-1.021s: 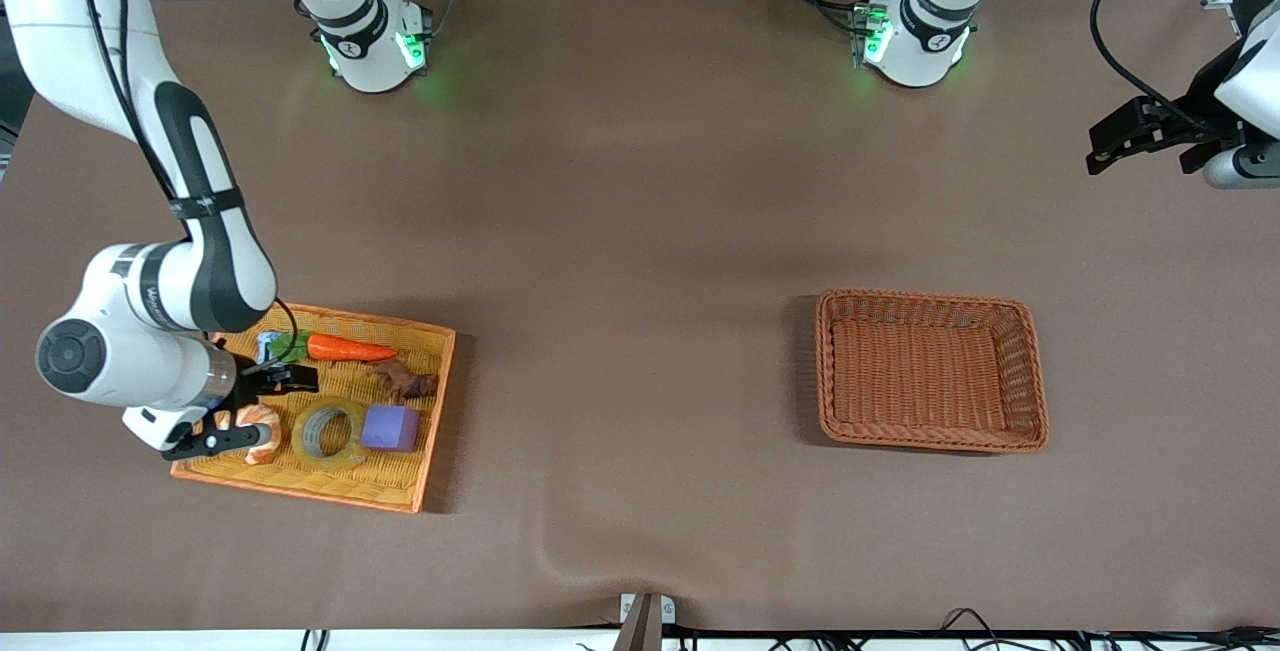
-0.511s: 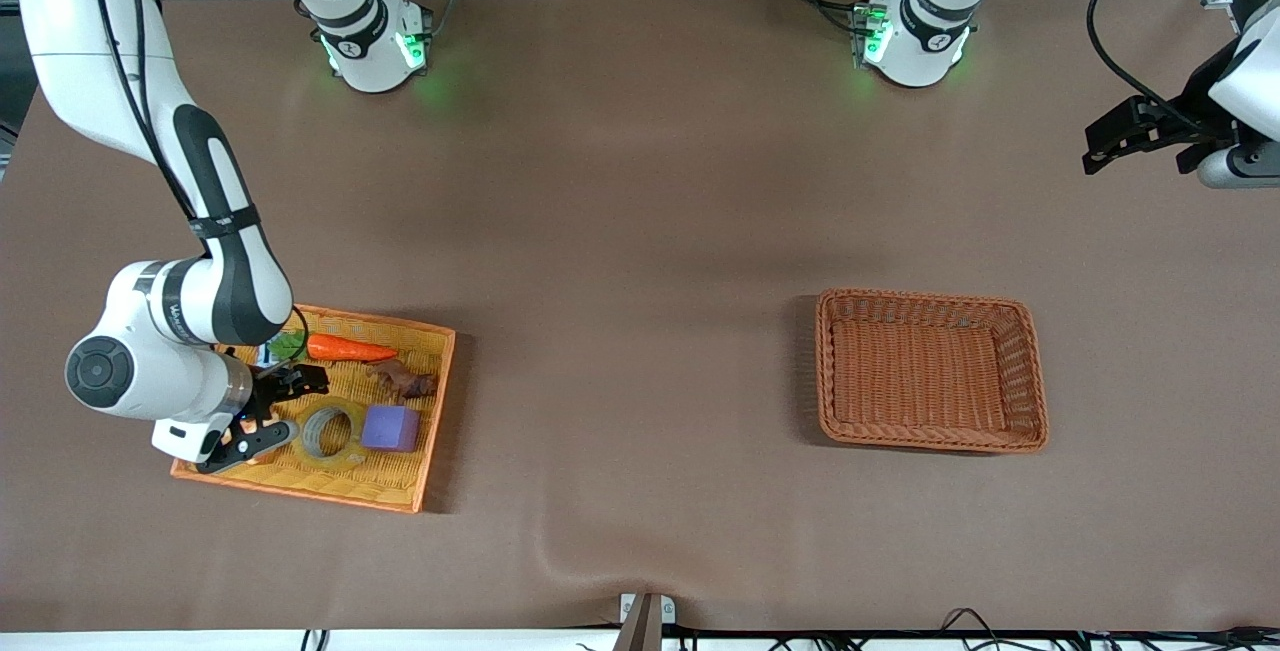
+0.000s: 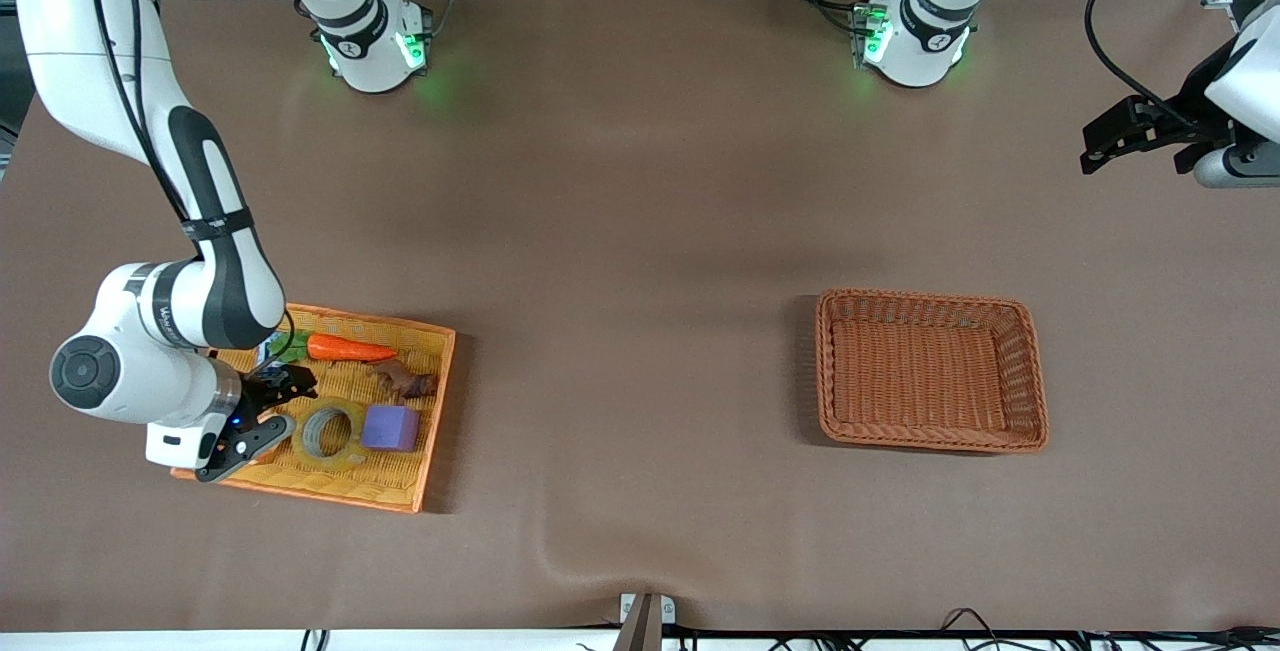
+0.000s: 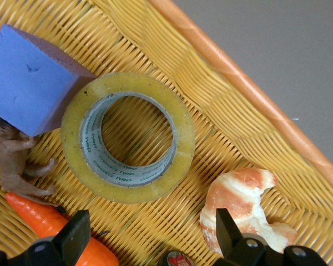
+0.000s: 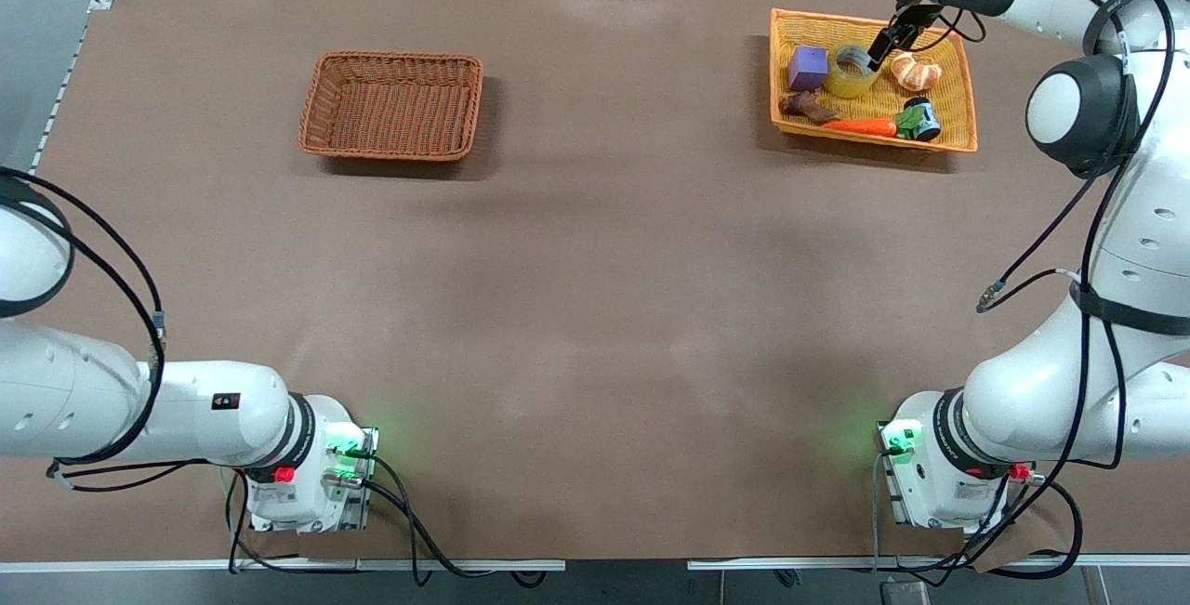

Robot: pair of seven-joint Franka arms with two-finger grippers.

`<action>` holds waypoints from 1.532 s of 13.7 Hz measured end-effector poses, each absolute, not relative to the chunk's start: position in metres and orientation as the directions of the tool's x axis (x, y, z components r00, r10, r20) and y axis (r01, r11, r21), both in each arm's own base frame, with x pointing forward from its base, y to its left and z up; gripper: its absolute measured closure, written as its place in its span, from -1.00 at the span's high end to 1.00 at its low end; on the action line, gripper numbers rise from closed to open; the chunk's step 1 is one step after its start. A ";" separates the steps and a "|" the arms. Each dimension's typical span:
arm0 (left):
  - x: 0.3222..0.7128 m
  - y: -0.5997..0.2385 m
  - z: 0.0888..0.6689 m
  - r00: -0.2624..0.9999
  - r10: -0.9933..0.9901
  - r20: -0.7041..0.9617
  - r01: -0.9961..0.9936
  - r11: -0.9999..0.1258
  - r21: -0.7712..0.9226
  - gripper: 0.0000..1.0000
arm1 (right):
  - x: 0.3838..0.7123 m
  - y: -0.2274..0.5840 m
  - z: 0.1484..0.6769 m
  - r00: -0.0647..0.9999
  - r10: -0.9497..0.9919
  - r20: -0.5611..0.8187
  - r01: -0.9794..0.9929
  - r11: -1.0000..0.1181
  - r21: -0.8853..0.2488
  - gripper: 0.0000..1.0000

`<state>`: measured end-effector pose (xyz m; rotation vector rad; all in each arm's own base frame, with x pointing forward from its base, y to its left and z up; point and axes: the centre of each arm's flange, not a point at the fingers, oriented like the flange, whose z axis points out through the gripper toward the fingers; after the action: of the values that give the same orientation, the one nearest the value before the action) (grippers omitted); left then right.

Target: Transfer tape with both arms

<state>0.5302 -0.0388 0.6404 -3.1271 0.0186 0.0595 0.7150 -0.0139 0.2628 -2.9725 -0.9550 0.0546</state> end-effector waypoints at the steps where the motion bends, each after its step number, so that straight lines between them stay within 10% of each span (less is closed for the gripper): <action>1: 0.530 -0.039 0.640 0.999 -0.012 -0.038 -0.012 -1.000 -0.014 1.00 | 0.715 -0.012 0.264 0.810 0.586 -0.031 0.585 -0.810 -0.032 1.00; 11: 0.546 -0.041 0.624 1.000 -0.016 -0.027 -0.016 -1.000 -0.010 1.00 | 0.688 -0.103 0.305 0.857 0.459 -0.235 0.431 -0.887 -0.164 1.00; 21: 0.552 -0.042 0.615 0.999 -0.017 -0.036 -0.017 -1.000 -0.009 1.00 | 0.710 -0.071 0.328 0.958 -0.239 -0.156 -0.240 -0.971 0.015 1.00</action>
<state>0.5517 -0.0416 0.6150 -3.1317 0.0265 0.0555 0.7100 -0.0707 0.3284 -3.1047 0.3802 0.2458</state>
